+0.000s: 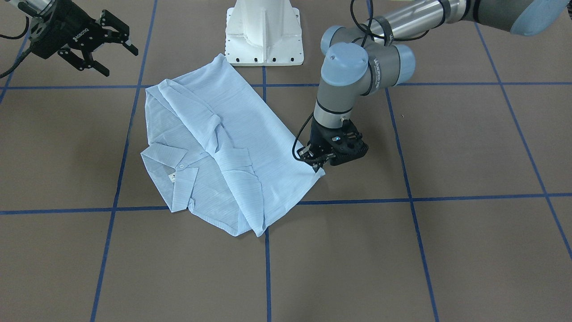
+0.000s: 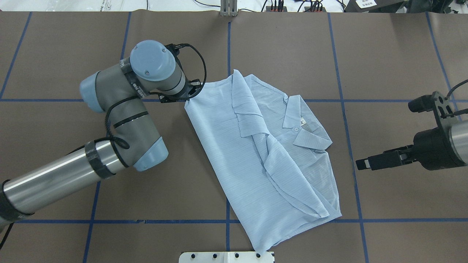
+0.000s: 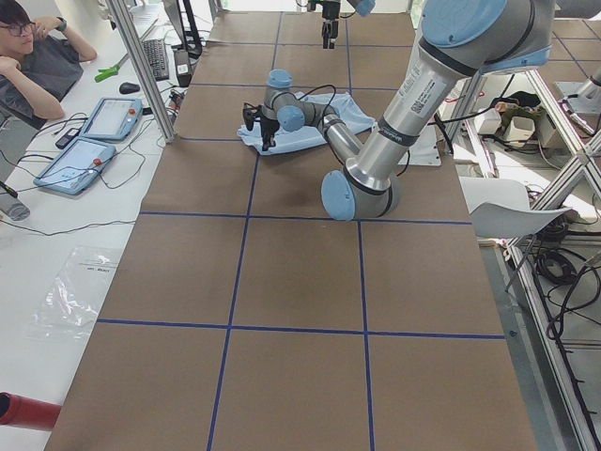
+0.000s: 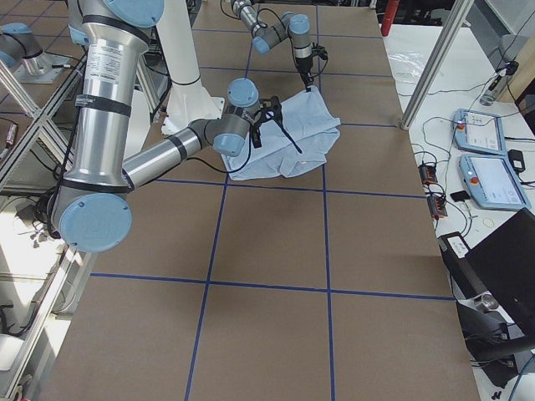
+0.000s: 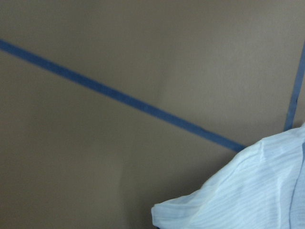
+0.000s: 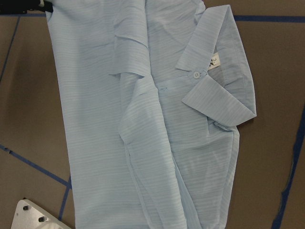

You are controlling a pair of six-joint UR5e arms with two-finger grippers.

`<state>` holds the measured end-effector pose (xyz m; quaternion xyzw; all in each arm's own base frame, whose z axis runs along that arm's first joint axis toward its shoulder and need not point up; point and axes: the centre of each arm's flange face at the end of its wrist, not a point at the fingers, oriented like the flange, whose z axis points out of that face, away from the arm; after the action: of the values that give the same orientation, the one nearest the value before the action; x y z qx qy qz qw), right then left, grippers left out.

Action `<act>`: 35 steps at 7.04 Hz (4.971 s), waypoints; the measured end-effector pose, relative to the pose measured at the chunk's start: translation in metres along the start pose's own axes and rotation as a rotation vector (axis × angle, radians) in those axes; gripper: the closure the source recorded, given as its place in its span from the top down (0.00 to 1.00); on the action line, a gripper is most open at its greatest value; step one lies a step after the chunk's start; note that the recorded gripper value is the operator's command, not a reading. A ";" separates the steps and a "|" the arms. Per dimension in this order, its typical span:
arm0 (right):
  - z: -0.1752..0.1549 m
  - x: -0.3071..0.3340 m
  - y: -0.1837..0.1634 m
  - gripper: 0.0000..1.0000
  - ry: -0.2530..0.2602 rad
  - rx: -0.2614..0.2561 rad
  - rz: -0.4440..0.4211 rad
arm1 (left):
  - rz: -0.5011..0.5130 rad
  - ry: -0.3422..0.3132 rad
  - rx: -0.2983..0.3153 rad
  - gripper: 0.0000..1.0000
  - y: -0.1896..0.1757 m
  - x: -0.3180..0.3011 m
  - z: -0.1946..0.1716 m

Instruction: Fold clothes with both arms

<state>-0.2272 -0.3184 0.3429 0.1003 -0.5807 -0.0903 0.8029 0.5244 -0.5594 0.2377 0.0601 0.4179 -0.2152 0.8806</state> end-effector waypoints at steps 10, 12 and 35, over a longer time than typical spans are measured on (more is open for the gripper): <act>0.042 -0.005 -0.041 1.00 0.004 0.019 -0.007 | 0.114 0.164 0.191 1.00 -0.150 0.005 0.032; 0.074 -0.025 -0.067 1.00 0.041 0.042 -0.009 | 0.163 0.146 0.122 1.00 -0.155 -0.048 -0.005; 0.232 -0.041 0.037 1.00 0.740 -0.060 -0.296 | 0.181 0.188 -0.019 1.00 -0.049 -0.109 -0.093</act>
<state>-0.4596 -0.2854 0.3859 0.1850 -0.2286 -0.1798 0.9387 0.3767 -0.5415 0.2645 0.1092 0.4936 -0.1245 0.8538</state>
